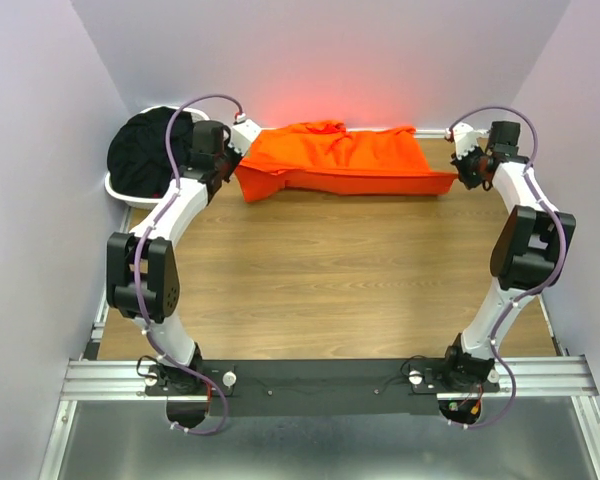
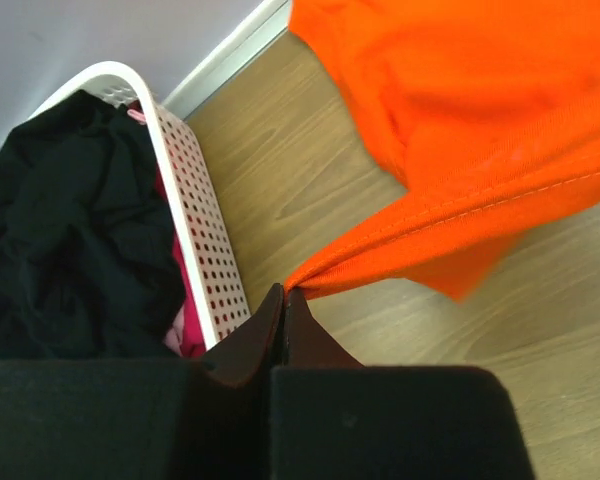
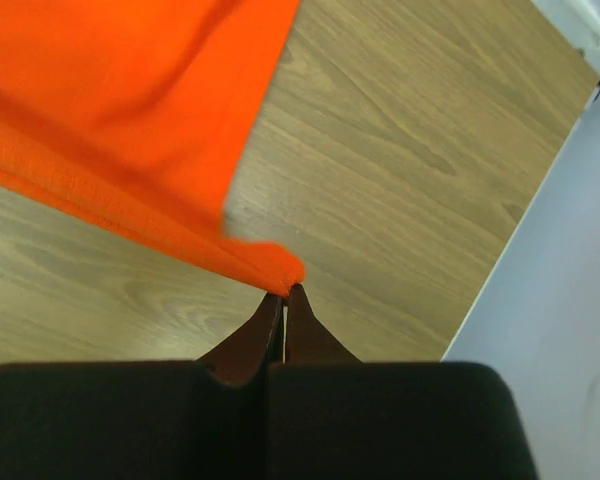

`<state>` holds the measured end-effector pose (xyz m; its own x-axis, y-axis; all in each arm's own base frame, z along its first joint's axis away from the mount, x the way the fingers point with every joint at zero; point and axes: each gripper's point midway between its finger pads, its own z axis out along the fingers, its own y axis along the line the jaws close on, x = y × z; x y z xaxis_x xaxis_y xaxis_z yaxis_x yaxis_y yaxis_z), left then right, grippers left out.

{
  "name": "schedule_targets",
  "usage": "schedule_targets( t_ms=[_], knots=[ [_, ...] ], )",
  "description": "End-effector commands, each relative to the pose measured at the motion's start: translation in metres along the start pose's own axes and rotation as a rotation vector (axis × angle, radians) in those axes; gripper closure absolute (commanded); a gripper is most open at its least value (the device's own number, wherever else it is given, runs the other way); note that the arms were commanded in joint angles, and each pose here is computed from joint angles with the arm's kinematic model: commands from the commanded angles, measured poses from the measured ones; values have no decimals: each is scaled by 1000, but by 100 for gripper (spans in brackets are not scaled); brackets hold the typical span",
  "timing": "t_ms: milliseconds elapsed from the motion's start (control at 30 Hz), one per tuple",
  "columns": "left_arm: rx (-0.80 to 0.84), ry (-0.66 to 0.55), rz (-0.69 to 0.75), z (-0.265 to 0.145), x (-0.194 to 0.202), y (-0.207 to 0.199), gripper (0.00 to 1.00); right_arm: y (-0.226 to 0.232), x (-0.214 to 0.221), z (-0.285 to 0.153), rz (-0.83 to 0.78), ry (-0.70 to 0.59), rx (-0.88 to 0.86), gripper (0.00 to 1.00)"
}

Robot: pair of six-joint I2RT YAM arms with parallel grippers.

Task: Fold and stack the t-shirts
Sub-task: Flatten the tshirt out

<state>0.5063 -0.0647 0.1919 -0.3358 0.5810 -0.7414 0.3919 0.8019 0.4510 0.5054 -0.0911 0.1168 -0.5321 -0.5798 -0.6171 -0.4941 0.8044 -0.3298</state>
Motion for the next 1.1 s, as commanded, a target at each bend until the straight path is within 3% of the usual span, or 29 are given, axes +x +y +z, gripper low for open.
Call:
schedule_targets(
  t_ms=[0,167,267,467,600,767,833,867,933,967,1067],
  knots=[
    [-85,-20,43,-21,-16,45,100,-23,-7,-14,-68,-4,46,100],
    [-36,-17,81,-39,-21,57,100,-21,-8,-32,-107,31,13,100],
    [87,-1,206,-65,-17,41,100,-11,6,-62,-164,75,-19,100],
    [284,94,475,-132,58,-18,100,46,81,-100,-345,228,-128,99],
    [484,219,592,-156,136,-80,100,91,124,-110,-404,297,-228,100],
    [584,236,707,-175,167,-121,95,134,177,-118,-463,409,-351,97],
    [631,226,745,-181,169,-140,87,142,185,-122,-480,426,-381,87],
    [644,222,751,-182,168,-145,81,144,186,-124,-483,426,-385,65],
    [685,219,752,-188,169,-155,75,149,188,-130,-489,435,-409,40],
    [701,215,758,-191,167,-159,69,147,187,-133,-497,439,-404,8],
    [744,219,780,-200,169,-166,59,142,181,-141,-519,432,-383,4]
  ],
)
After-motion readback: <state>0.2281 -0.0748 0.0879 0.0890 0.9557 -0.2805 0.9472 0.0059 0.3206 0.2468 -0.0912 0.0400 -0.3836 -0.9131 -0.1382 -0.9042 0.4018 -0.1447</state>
